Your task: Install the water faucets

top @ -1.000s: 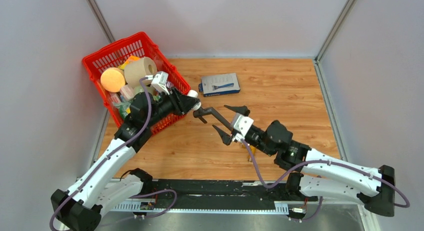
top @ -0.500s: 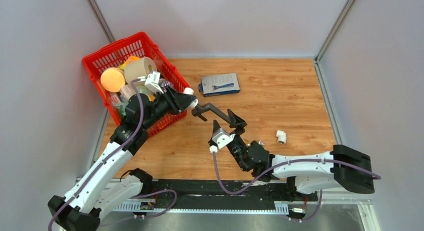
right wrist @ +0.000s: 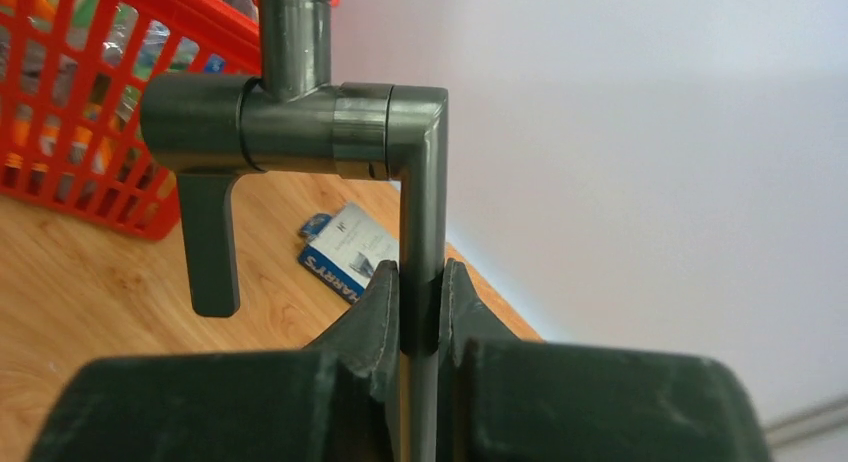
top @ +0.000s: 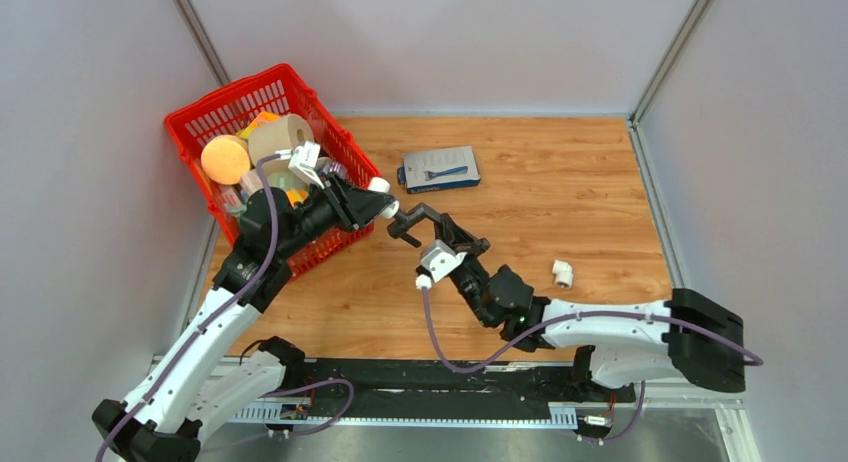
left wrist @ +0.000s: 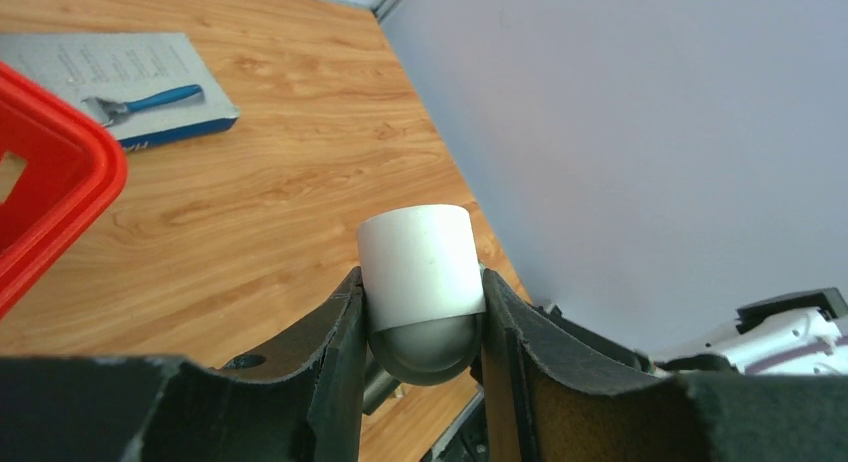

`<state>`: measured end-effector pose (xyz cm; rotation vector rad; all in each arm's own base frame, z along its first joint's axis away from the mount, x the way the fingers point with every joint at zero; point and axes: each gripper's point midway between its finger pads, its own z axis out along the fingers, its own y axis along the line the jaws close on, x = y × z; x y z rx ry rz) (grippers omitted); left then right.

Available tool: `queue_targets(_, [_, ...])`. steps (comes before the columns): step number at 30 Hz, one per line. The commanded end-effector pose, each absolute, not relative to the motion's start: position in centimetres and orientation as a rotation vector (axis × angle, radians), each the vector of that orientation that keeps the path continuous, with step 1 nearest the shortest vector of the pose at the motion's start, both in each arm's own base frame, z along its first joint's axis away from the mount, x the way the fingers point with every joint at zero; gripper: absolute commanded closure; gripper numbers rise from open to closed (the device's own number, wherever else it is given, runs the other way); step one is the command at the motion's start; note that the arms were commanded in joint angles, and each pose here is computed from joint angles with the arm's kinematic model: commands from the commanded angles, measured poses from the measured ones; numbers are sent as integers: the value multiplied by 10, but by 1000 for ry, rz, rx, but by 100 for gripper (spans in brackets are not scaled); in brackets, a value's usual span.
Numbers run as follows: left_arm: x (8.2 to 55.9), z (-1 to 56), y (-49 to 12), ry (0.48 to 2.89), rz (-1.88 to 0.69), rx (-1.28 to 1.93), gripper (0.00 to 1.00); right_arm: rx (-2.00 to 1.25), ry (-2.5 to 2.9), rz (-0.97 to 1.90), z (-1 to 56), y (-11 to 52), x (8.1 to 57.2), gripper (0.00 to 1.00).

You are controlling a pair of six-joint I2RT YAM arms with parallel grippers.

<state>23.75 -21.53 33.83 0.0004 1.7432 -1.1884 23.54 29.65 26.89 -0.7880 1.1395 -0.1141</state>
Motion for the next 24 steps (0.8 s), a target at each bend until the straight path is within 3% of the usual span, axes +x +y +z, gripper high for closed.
queue_targets(1, [211, 405, -226, 1517, -1262, 278, 100, -865, 1109, 232, 309, 316, 225, 100])
queue_targets(9, [163, 422, -253, 1289, -1343, 822, 100, -1131, 1088, 777, 332, 309, 193, 100])
queue_targets(17, [114, 427, -255, 1059, -1473, 1174, 100, -1364, 1173, 1202, 306, 328, 177, 100])
queue_targets(19, [114, 426, -254, 1057, -1465, 1169, 100, -1358, 1219, 1208, 296, 334, 187, 93])
queue_targets(24, [135, 421, -254, 1144, -1390, 1023, 100, -1228, 1304, 1008, 299, 331, 225, 56])
